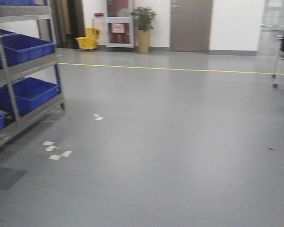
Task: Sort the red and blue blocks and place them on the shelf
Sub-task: 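Drive the base down the aisle carrying both cubes, then turn the base to face the shelf of blue bins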
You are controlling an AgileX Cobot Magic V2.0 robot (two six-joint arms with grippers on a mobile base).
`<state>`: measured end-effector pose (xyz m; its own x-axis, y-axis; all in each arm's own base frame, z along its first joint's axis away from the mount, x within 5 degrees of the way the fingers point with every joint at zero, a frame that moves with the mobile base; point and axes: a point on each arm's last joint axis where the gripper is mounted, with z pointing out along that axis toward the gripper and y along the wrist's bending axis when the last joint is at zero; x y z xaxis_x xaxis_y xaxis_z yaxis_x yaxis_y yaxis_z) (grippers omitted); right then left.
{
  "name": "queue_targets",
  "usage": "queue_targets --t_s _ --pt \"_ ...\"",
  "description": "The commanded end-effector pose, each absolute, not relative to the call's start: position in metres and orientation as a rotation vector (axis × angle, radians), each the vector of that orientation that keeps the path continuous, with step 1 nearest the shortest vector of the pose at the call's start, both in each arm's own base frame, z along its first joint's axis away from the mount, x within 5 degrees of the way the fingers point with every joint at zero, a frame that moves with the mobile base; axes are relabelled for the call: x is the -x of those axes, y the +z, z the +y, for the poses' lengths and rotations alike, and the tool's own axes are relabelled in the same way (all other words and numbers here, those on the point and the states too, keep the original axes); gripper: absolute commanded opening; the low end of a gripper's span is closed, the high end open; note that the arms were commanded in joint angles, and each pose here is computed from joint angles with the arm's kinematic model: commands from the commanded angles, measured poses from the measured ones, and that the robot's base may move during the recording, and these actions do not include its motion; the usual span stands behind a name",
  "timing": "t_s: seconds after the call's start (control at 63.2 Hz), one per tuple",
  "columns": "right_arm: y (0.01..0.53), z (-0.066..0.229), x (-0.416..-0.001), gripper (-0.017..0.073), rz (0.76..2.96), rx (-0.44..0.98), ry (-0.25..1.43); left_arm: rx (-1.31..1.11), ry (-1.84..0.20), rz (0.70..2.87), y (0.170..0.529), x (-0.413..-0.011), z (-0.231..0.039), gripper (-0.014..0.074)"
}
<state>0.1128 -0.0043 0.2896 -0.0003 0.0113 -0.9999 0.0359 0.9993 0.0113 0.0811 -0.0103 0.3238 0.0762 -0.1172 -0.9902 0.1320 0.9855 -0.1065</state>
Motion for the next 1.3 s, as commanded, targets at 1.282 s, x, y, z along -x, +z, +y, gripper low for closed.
queue_targets --t_s 1.282 --pt "0.3076 -0.0037 -0.1125 0.0057 1.458 -0.027 -0.018 0.020 -0.184 1.382 0.3396 -0.0800 -0.0077 0.0123"
